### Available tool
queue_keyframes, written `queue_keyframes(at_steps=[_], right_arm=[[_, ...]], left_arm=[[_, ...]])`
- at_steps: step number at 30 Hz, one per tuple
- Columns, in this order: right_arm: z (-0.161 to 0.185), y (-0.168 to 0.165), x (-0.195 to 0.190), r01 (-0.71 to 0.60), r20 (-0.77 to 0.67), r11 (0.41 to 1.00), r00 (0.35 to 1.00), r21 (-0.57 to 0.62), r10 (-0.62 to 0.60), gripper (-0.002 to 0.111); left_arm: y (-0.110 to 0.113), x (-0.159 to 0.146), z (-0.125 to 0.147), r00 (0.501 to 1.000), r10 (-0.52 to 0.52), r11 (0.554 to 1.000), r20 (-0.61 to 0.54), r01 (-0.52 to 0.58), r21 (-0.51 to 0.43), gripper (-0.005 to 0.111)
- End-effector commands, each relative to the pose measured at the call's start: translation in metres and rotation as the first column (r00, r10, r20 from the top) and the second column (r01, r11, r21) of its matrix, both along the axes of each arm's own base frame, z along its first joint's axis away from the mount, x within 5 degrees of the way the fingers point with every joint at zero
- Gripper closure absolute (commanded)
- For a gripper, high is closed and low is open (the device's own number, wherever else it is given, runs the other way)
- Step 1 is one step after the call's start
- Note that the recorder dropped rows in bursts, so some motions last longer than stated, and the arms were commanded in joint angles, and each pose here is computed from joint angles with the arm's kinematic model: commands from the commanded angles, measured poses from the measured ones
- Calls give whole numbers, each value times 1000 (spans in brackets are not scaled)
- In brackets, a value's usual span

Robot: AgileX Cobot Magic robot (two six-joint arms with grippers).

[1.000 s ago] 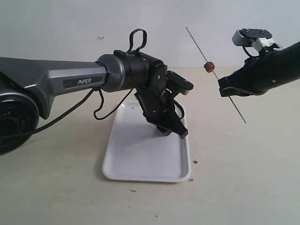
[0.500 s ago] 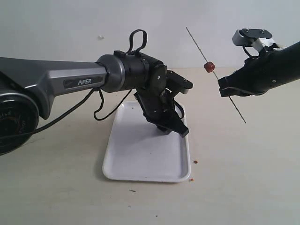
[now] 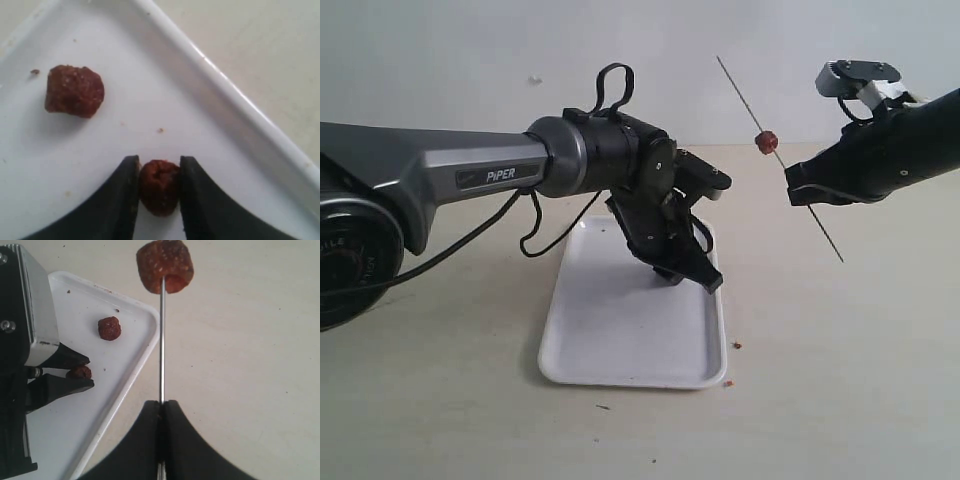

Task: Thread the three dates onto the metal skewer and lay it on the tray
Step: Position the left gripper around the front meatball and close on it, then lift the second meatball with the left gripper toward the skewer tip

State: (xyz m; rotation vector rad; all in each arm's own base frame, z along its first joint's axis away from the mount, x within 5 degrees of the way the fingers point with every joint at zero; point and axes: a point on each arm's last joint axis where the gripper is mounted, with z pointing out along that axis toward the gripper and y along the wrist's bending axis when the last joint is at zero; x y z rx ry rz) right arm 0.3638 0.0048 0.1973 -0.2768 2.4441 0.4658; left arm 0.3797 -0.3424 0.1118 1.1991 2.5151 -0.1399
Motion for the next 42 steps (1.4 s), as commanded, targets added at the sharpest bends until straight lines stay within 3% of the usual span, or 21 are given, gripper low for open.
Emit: queue_keyframes(at_steps=[1,9,14,17,21,28,31,42], right_arm=[[2,-2,0,7,8,1000,1000,2,-7,108],[2,-2,0,7,8,1000,1000,2,-7,108],[1,-1,-2,-4,-1,1000,1000,12,4,108],[-1,2,-4,-26,-34,999,999,40,28,108],[-11,7,-7,-76,-100,993,991,90,85,108],[-39,12,-23,-114,-211,984,967,136,142,108],[-43,14,-29,-116,-233,979,960,169,154,108],[-30,31,-36,-254,-161,898,931,360,328,108]], left_arm=[[3,-2,1,999,27,1000,-23,-27,10,76],[5,-5,63,997,63,994,34,-59,-92,76],[19,-3,113,990,118,979,78,-103,-176,76],[30,2,129,985,164,959,60,-144,-244,76],[48,16,135,974,221,908,-44,-223,-354,76],[83,44,149,946,224,730,-233,-321,-604,76],[101,55,152,932,244,683,-269,-362,-634,76],[154,77,153,893,299,606,-336,-450,-656,76]])
